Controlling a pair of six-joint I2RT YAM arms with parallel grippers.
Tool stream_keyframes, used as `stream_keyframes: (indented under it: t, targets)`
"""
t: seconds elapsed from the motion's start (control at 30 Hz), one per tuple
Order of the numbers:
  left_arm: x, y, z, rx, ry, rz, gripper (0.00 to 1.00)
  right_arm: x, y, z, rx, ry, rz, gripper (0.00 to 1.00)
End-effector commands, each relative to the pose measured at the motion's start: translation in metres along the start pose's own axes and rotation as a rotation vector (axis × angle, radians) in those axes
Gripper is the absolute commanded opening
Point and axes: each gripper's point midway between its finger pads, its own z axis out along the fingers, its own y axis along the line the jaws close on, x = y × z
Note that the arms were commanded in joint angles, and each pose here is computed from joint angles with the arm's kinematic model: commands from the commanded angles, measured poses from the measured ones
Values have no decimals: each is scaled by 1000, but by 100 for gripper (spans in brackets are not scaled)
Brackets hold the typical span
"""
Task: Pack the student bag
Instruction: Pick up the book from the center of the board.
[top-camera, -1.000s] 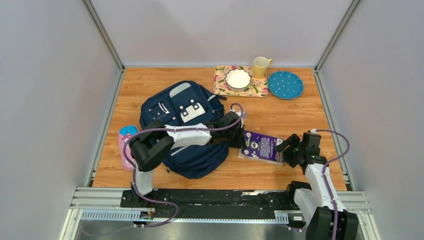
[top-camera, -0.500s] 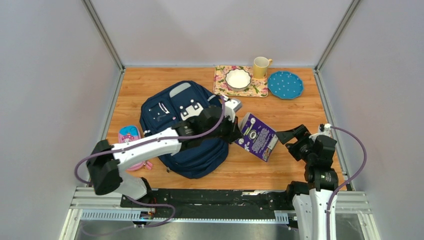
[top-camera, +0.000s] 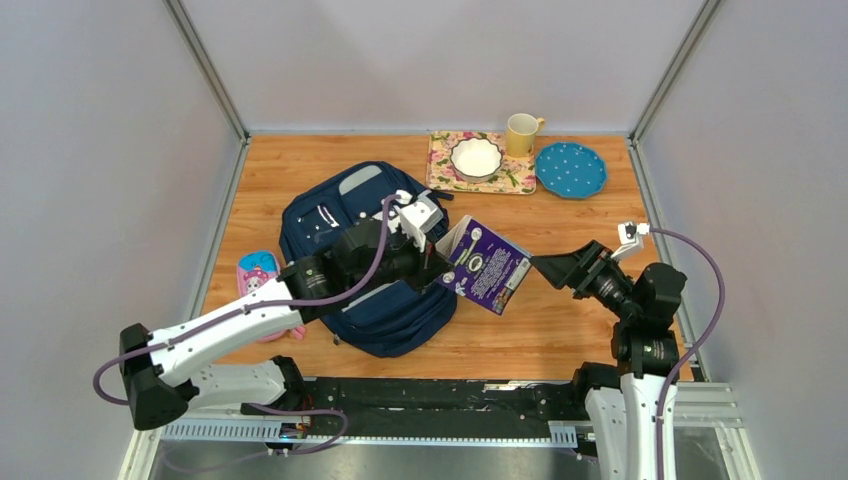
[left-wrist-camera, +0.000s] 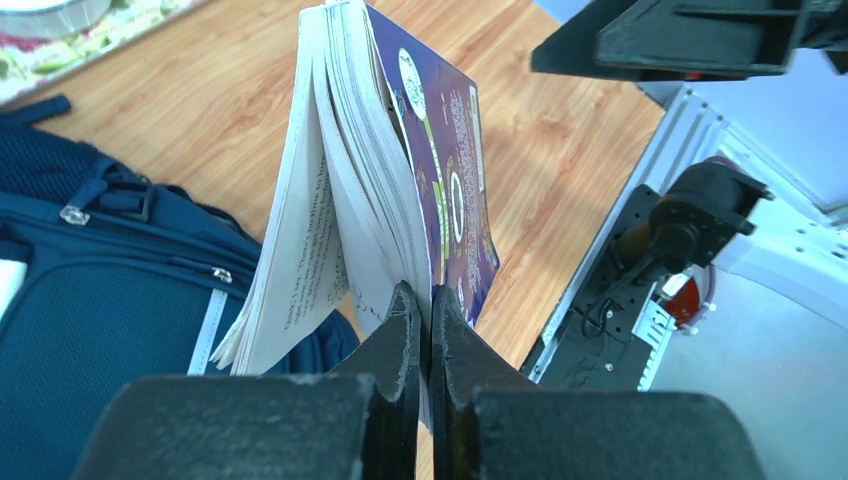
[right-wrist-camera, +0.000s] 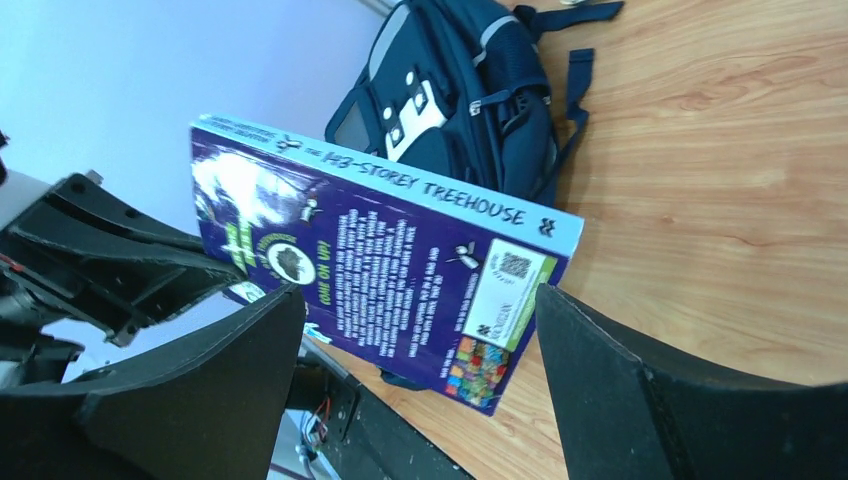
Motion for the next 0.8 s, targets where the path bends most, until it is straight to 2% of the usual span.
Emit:
stream_keyframes:
  t: [0.0, 0.1, 0.37, 0.57, 0.6, 0.77]
  targets:
    - [-53, -24, -32, 110, -189, 68, 0, 1, 21, -1, -114, 52, -96, 88]
    - [-61, -28, -44, 136, -218, 81, 0, 4, 22, -1, -133, 72, -151, 88]
    - [-71, -43, -62, 233, -285, 81, 0, 14, 43, -1, -288, 138, -156, 88]
    - [-76, -54, -68, 321, -302, 60, 0, 21, 51, 2, -342, 161, -209, 89]
    - [-83, -61, -72, 356, -333, 60, 0, 20, 52, 3, -349, 164, -215, 89]
    - [-86, -55, -74, 386, -345, 28, 0, 28, 56, 6, -375, 195, -238, 89]
